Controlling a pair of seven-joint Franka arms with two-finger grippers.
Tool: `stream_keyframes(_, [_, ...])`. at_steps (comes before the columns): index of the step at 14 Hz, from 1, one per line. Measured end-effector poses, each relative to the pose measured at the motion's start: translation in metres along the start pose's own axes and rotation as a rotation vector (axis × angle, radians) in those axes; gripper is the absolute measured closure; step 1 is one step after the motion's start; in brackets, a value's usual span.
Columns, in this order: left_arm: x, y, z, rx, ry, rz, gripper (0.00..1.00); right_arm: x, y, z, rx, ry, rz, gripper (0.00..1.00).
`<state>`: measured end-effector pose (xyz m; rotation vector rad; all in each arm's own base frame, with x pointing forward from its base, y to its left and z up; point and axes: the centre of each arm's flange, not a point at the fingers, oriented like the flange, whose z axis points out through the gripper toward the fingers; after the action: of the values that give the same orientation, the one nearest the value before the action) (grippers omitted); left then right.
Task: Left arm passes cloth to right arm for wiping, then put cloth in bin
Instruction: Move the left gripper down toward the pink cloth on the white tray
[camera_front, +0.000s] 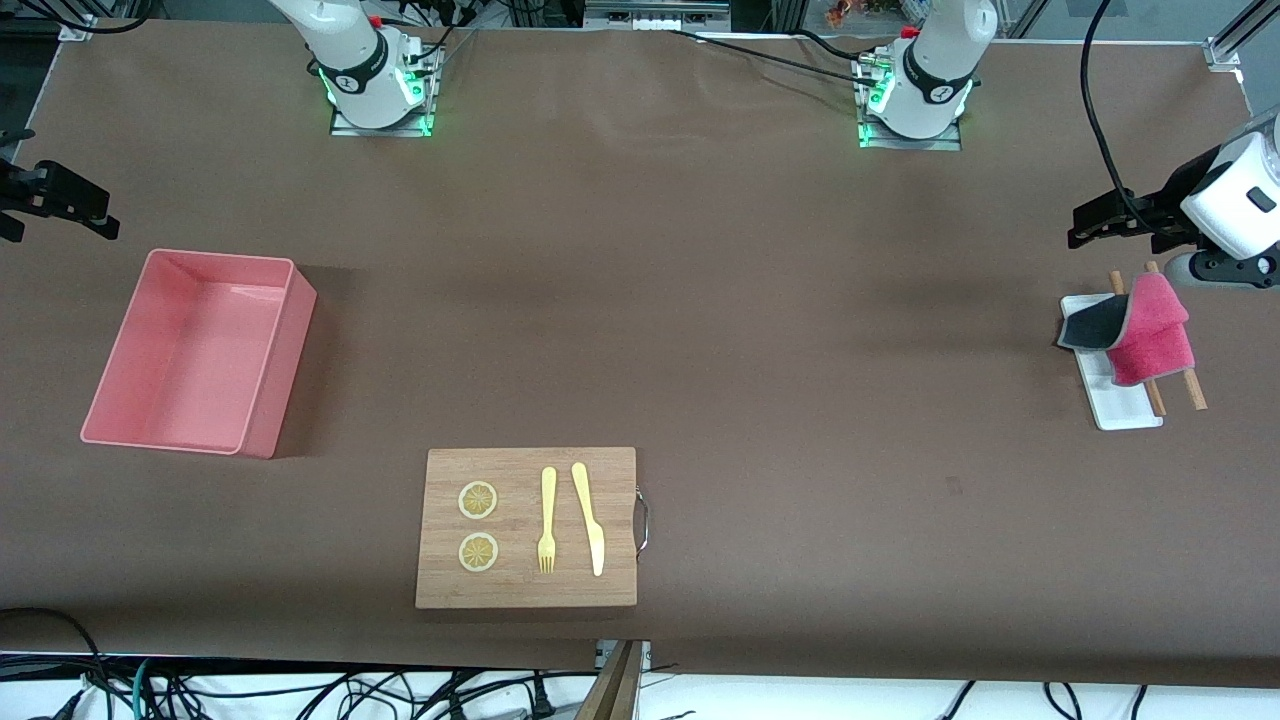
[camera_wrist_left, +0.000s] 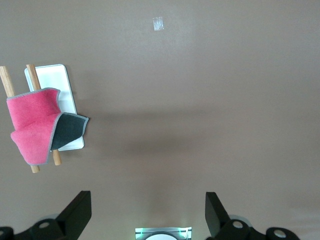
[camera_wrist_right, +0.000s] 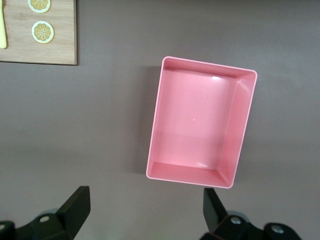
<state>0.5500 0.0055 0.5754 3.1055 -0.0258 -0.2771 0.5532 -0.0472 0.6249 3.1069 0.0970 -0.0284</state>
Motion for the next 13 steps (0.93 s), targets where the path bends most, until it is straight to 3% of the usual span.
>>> stream_keyframes(13, [0.019, -0.026, 0.029, -0.013, -0.051, -0.046, 0.0, 0.0, 0.0, 0.0, 0.001, 0.0, 0.003, 0.0])
